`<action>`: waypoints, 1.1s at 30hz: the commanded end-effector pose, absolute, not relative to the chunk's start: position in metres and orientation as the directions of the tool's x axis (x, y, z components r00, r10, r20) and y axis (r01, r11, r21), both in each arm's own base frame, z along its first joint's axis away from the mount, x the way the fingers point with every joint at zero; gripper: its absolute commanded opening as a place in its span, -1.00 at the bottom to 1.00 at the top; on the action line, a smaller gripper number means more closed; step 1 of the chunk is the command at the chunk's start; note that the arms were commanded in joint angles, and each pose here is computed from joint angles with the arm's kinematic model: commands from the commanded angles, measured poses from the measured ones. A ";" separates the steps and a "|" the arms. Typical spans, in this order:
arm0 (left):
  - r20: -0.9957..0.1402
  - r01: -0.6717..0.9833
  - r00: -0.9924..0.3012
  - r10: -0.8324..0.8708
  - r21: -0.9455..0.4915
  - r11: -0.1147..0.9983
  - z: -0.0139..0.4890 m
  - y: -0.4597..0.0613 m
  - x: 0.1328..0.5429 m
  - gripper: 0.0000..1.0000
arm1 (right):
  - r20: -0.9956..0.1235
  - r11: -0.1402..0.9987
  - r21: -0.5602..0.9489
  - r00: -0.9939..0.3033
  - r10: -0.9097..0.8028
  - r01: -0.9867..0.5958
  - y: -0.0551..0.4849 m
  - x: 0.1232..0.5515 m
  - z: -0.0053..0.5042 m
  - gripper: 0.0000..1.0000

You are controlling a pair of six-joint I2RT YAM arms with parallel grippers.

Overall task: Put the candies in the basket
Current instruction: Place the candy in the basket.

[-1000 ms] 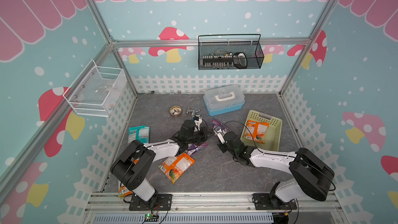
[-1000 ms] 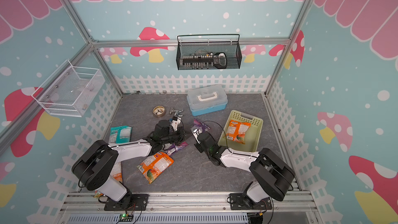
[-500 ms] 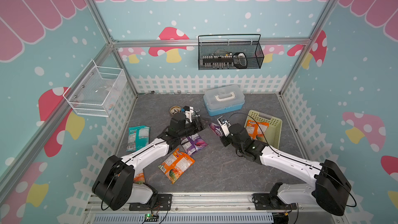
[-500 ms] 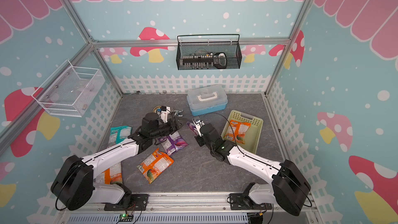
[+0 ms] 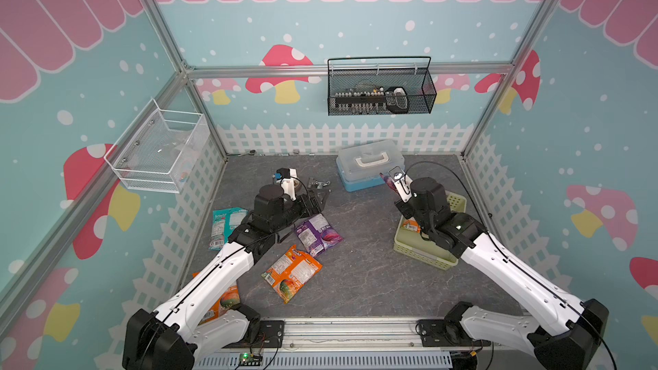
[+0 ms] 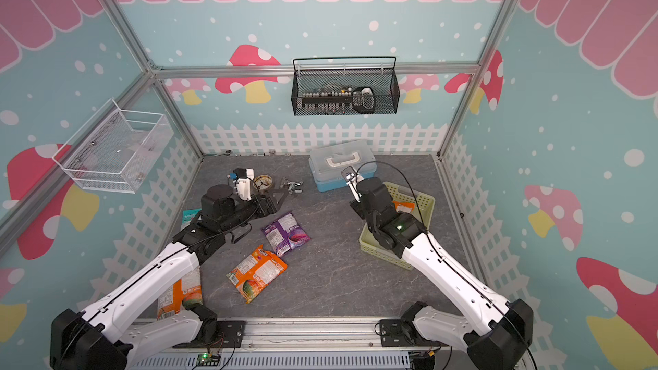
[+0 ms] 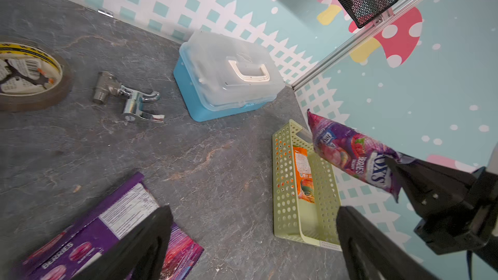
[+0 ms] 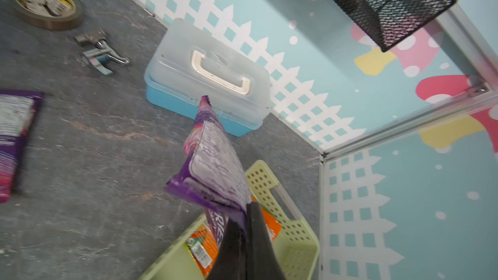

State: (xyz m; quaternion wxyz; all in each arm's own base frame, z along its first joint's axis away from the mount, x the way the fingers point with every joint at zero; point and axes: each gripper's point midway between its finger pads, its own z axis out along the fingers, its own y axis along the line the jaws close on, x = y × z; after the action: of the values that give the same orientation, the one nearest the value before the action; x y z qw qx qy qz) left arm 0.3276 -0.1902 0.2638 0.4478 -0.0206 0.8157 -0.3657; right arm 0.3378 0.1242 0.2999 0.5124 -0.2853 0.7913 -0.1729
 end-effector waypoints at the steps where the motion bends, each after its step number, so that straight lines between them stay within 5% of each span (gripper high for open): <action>1: -0.743 0.297 -0.597 -0.302 -0.554 0.777 0.253 -0.182 0.322 0.98 | -0.589 0.678 -0.683 -0.344 -0.732 -0.272 0.094 0.344 0.304 -1.00; 14: -0.749 0.330 -0.613 -0.252 -0.533 0.779 0.250 -0.185 0.315 0.98 | -0.370 0.539 -0.768 -0.447 -0.815 -0.347 0.015 0.377 0.240 -1.00; 33: -0.745 0.308 -0.614 -0.259 -0.529 0.791 0.245 -0.181 0.316 0.98 | -0.212 0.388 -0.886 -0.522 -0.826 -0.254 -0.035 0.399 0.179 -1.00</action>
State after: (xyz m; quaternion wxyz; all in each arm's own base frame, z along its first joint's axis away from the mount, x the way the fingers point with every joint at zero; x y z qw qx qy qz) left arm 0.3196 -0.1870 0.2478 0.4346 0.0125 0.8364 -0.3337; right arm 0.3926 -0.0192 0.1630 0.3266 -0.3827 0.7812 -0.3696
